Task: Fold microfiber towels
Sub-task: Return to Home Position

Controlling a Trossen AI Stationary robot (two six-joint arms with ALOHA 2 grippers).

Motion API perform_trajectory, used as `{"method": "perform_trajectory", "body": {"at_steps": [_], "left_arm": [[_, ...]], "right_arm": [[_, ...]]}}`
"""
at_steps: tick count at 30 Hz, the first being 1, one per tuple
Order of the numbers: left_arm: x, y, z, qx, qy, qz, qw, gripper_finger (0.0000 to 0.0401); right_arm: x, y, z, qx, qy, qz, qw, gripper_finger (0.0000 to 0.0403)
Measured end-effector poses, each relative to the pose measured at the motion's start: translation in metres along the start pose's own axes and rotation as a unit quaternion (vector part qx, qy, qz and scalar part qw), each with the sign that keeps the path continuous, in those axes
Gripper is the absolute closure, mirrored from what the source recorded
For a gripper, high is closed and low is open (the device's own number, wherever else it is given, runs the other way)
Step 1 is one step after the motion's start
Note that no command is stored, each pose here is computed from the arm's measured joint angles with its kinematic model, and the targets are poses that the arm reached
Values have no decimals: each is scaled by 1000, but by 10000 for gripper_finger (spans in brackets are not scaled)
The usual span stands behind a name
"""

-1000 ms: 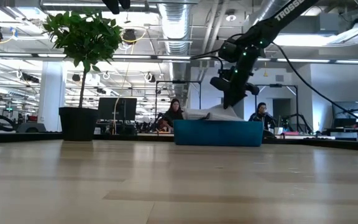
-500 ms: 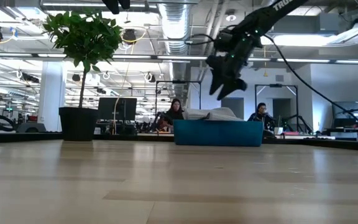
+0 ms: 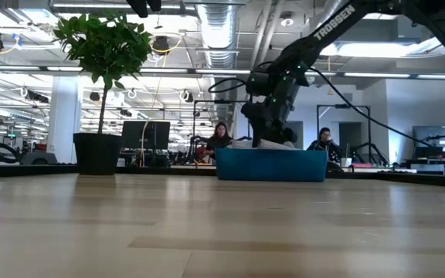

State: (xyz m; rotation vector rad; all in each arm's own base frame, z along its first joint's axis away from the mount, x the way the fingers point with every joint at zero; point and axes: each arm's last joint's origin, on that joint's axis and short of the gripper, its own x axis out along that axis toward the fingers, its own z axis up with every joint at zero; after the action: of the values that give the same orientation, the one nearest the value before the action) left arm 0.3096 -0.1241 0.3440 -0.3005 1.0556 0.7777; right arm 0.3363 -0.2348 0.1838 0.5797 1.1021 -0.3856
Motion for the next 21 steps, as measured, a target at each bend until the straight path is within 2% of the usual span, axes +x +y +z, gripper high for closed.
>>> {"method": "perform_trajectory", "body": {"at_steps": [3,5,9,14,17,21], "left_arm": [[0,0,0,0,5,-2,1000,250],[0,0,-1,-1,8,-4,1000,250],[0,0,0,2,8,-4,1000,250],[0,0,0,58,20,-9,998,250],[2,1,2,75,13,-4,997,255],[5,4,8,127,-3,10,992,296]], "right_arm": [[-4,-1,1,-2,-7,0,1000,182],[-20,3,2,-8,-25,1,1000,182],[-70,18,4,-43,-74,4,996,182],[-145,55,-13,-97,-156,1,983,190],[-184,83,-37,-140,-187,-38,972,220],[-227,112,-73,-163,-227,-70,958,298]]}}
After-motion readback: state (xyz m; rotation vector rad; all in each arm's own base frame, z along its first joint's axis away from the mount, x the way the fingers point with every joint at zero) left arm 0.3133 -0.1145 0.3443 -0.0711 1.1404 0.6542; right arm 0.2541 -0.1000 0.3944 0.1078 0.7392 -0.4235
